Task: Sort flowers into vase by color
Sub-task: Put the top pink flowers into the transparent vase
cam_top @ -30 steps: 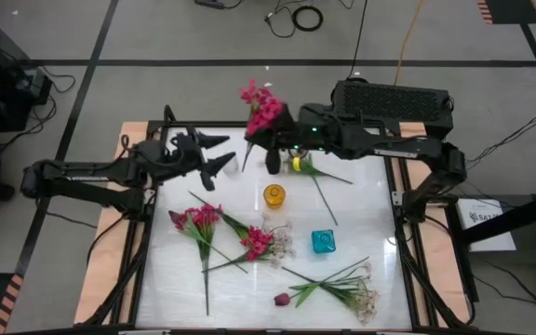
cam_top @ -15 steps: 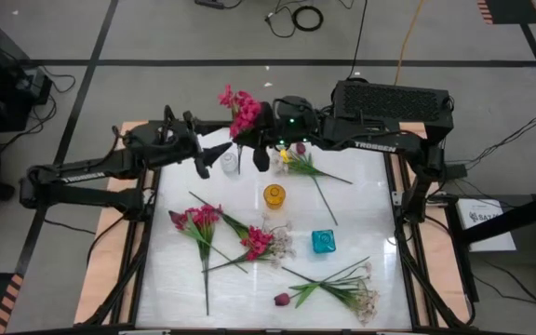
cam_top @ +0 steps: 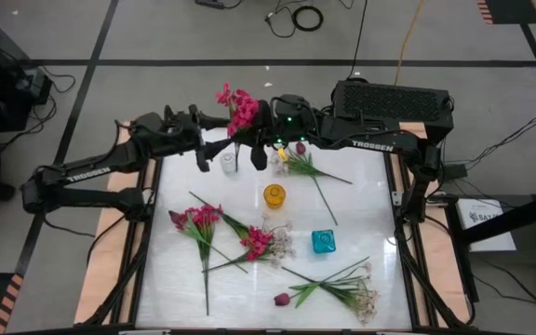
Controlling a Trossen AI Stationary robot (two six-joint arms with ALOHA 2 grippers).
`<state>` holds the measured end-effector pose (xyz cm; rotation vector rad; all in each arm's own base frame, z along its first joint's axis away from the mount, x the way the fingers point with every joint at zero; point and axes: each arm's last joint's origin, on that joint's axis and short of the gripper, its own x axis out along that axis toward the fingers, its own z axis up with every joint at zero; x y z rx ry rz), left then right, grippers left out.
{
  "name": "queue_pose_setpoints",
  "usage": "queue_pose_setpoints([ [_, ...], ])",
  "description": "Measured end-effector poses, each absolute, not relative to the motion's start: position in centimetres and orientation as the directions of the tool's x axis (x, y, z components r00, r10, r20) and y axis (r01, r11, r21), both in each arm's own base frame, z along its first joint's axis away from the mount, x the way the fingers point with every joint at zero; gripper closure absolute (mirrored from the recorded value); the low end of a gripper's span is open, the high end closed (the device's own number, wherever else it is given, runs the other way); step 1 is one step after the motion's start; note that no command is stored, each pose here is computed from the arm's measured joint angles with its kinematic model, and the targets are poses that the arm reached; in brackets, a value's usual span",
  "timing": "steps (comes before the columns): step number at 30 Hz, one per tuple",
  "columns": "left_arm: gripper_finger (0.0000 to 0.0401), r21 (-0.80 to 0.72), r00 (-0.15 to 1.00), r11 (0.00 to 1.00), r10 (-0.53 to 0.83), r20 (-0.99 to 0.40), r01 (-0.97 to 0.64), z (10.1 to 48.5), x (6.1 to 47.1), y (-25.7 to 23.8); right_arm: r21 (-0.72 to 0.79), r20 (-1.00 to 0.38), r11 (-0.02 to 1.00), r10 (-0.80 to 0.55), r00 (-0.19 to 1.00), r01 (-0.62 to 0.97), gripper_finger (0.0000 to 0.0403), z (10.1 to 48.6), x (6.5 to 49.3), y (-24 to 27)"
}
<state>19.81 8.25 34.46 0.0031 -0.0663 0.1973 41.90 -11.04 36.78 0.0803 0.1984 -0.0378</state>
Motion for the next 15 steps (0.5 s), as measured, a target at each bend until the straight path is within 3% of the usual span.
queue_pose_setpoints([
  [9, 0.0159, 0.016, 0.984, 0.990, 0.137, 0.115, -0.140, 34.2, 21.3, 8.8, 0.084, -0.206, 0.995, -0.028, 0.978, 0.047, 0.0394, 36.7, 41.9, -11.0],
  [15, 0.0209, 0.018, 0.986, 0.992, 0.125, 0.113, -0.128, 34.1, 21.3, 8.8, 0.085, -0.206, 0.995, -0.029, 0.978, 0.047, 0.0383, 36.7, 41.9, -11.0],
])
